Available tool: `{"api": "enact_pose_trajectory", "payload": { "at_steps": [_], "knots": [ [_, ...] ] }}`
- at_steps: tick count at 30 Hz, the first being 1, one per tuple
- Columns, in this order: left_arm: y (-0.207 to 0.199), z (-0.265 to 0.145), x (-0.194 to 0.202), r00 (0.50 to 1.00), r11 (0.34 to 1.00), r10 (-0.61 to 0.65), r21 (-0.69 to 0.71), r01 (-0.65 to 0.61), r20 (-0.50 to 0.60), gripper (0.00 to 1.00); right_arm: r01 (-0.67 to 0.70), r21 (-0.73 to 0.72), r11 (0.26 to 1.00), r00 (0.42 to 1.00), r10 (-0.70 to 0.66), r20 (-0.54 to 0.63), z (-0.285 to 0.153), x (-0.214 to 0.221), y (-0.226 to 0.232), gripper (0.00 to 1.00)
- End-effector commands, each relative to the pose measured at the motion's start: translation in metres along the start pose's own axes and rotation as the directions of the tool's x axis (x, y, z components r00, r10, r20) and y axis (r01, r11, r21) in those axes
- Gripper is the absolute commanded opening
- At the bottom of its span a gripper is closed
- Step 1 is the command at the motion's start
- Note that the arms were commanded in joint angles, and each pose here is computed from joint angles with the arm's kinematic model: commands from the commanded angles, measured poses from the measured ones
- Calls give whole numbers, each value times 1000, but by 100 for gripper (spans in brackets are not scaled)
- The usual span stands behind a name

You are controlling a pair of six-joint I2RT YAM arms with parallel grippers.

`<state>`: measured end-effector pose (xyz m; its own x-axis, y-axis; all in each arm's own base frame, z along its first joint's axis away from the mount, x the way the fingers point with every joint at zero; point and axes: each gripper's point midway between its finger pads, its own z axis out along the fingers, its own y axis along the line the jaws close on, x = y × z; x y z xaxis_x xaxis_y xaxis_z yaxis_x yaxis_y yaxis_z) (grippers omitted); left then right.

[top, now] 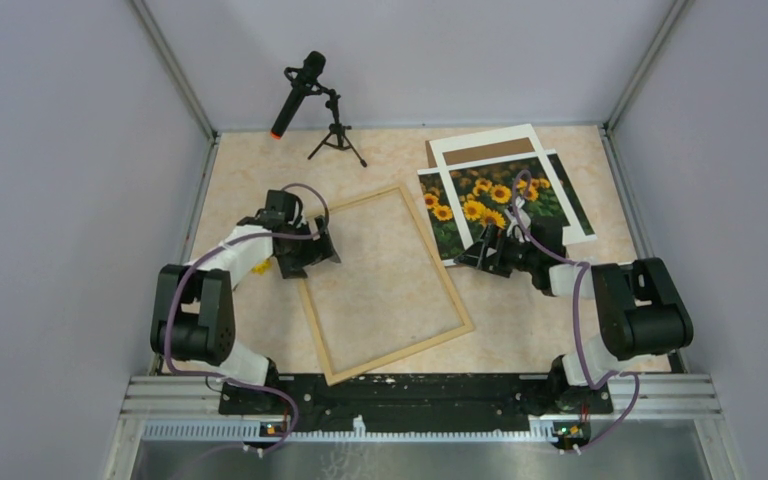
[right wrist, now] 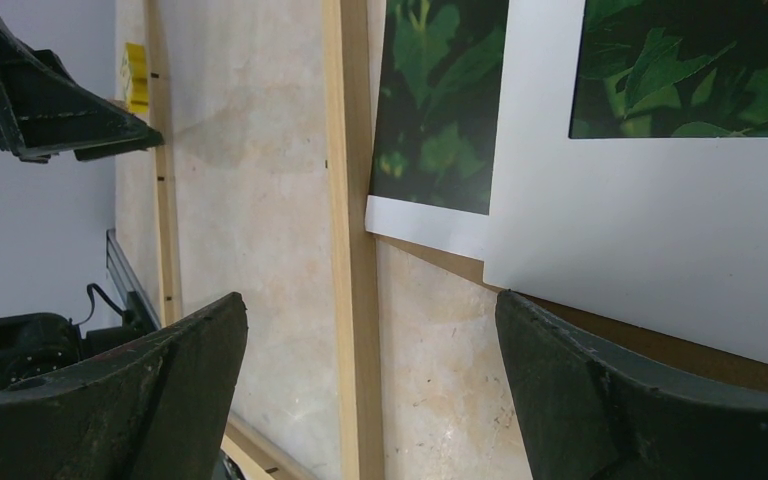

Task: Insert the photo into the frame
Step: Place the photo frame item in the photo frame.

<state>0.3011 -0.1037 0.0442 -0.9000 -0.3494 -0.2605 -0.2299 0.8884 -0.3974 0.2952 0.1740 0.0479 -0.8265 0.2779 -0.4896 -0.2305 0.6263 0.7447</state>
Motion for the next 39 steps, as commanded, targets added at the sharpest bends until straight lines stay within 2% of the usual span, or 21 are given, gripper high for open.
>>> {"api": "enact_pose_trajectory", "payload": {
  "at_steps": [1,7,13,18,29,39],
  "knots": [
    [-5,-27,-13,994,998,60,-37,-56,97,98,-16,76,997,998,20,-61,5,21,-19,94],
    [-10,-41,1,994,997,78,-17,-77,81,98,-5,91,996,998,11,-69,7,22,-21,94],
    [-19,-41,59,995,997,82,-12,-83,-58,98,7,102,995,997,1,-80,9,24,-21,95],
    [-9,-33,86,994,998,42,-45,-47,-102,98,10,94,996,996,-1,-92,11,25,-19,98],
    [2,-21,86,992,993,29,-108,-42,-121,98,23,93,995,994,-13,-106,12,27,-16,99],
    [-7,-18,84,990,993,54,-95,-66,-129,98,31,98,995,994,-20,-109,11,28,-16,99]
  ]
}}
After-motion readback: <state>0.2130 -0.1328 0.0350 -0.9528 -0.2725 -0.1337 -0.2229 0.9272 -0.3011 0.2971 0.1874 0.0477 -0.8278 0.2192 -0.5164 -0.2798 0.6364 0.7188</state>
